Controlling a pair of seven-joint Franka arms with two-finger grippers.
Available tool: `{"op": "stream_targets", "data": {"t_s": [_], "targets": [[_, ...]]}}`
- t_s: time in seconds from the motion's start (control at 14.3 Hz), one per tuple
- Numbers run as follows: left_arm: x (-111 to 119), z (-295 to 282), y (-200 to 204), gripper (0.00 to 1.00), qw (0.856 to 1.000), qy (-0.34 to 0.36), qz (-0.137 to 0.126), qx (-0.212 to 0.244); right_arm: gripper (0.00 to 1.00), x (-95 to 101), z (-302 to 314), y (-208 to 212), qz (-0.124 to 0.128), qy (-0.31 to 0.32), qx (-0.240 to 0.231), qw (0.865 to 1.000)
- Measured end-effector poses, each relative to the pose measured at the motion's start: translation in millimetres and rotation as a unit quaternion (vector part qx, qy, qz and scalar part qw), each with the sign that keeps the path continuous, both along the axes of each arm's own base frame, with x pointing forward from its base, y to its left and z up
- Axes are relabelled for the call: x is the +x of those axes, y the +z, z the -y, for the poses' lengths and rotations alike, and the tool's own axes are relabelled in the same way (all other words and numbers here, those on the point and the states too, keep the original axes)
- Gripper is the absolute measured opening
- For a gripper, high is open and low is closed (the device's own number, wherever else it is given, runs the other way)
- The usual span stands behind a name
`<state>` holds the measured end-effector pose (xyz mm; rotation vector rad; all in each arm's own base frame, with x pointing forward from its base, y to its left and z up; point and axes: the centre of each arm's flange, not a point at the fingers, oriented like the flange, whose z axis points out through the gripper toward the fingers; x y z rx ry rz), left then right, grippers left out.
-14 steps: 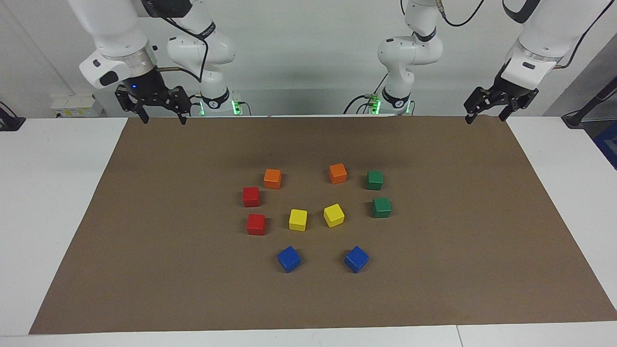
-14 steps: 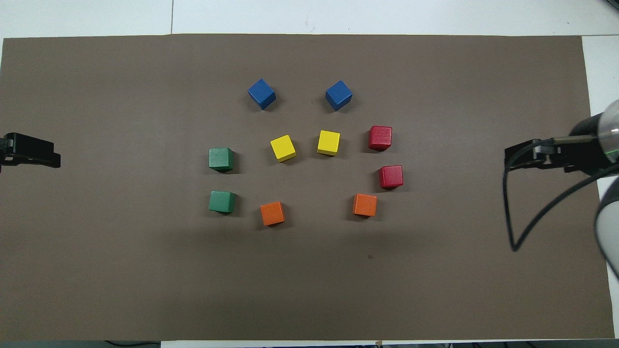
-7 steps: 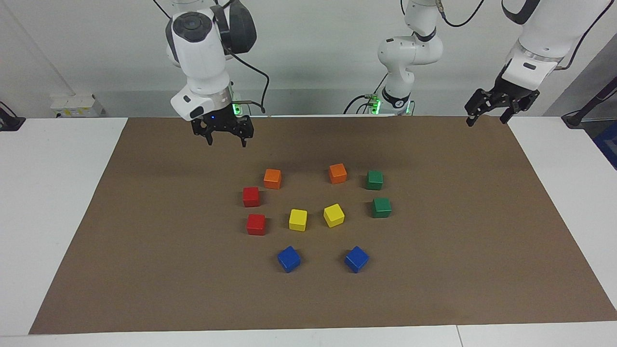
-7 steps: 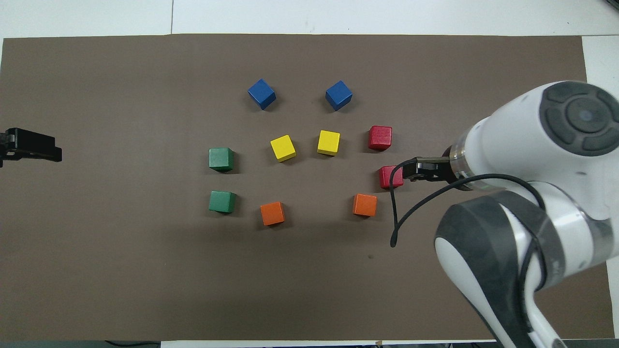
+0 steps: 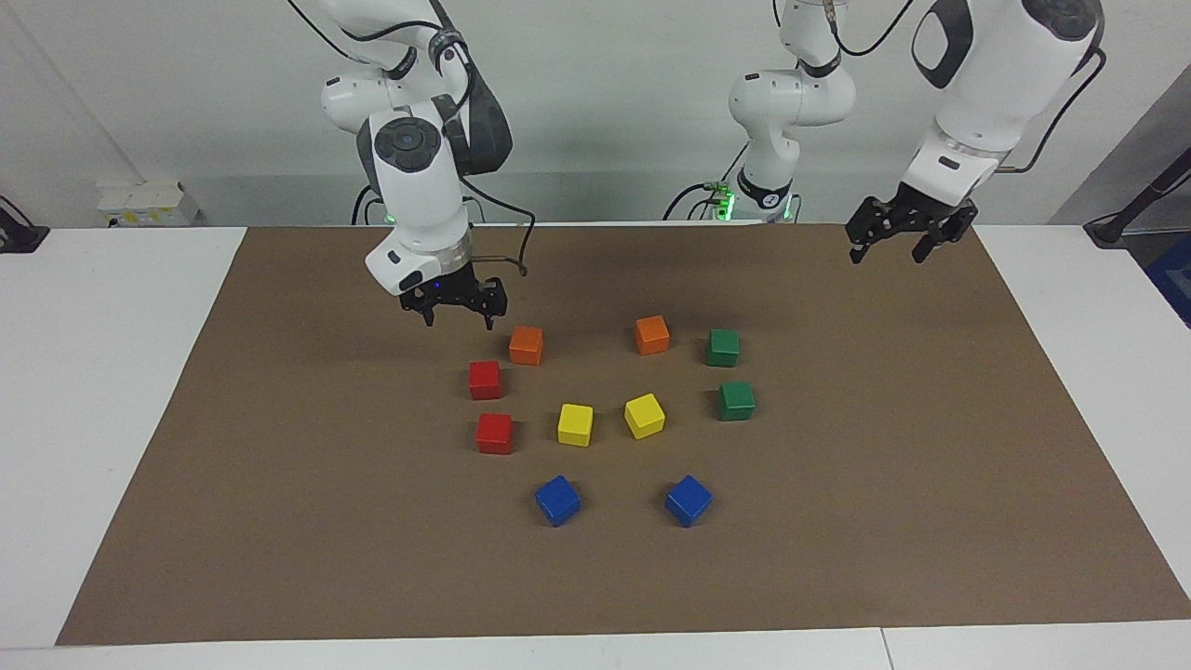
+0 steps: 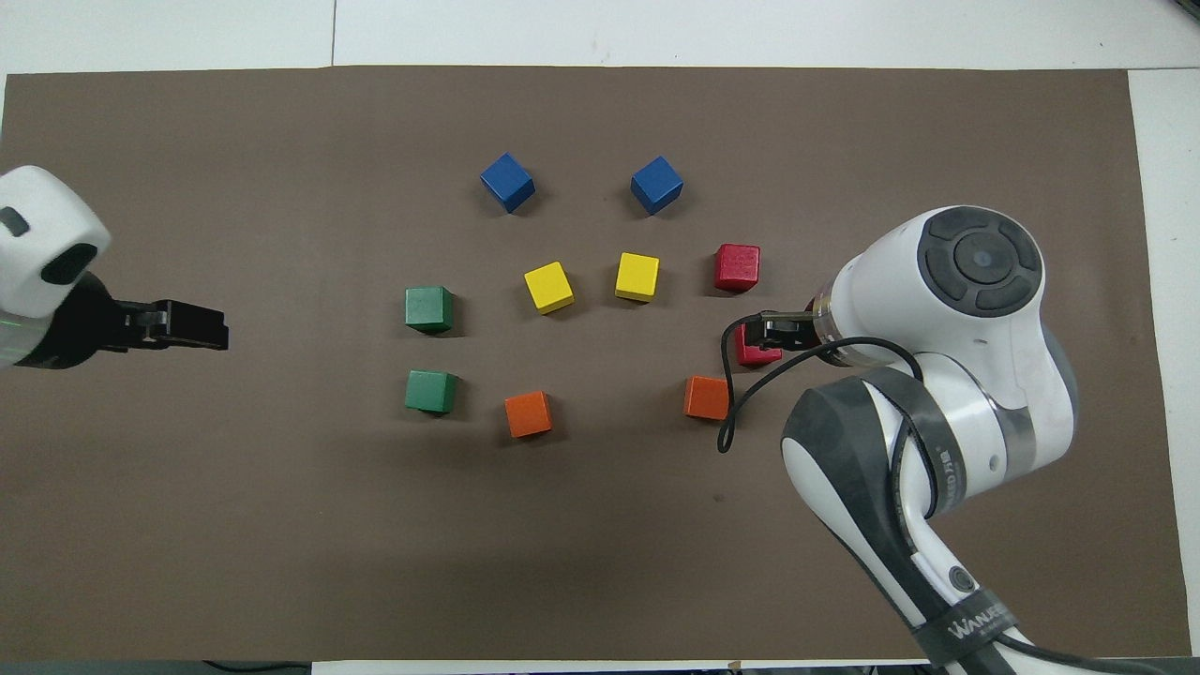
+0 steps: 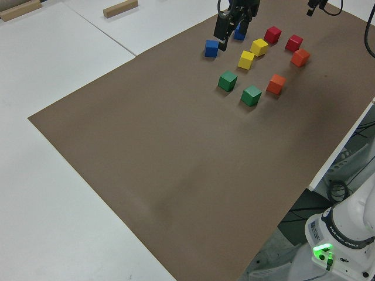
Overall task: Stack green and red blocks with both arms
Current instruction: 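Reach the right gripper to the red block while the left gripper reaches green, then lift the red block with the right gripper while the left gripper grasps green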
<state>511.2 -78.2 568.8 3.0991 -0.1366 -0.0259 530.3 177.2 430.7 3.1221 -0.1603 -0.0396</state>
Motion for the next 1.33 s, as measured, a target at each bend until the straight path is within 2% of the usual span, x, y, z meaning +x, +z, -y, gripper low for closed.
{"op": "stream_targets", "data": {"t_s": [0.21,0.49,0.7,0.98,1.33], "targets": [[-6.8,34.3,-29.7,1.00,1.000,-0.030,-0.003,0.000,1.00,-0.8,0.3,-19.3,0.009,0.000,0.003,1.000],[-10.9,62.5,-66.0,1.00,0.999,-0.044,0.005,-0.008,1.00,1.0,-0.2,-46.0,0.013,0.000,0.006,1.000],[-8.7,84.4,-100.4,1.00,0.998,-0.056,-0.004,-0.006,1.00,4.7,-1.4,-62.7,0.018,0.000,0.008,1.000],[-6.1,96.0,-134.9,1.00,0.998,-0.061,-0.004,-0.006,1.00,7.6,-2.5,-81.7,0.027,0.000,0.012,1.000],[-18.2,114.6,-168.5,1.00,0.998,-0.060,-0.007,-0.004,1.00,11.1,-4.2,-103.6,0.030,0.001,0.014,0.999]]}}
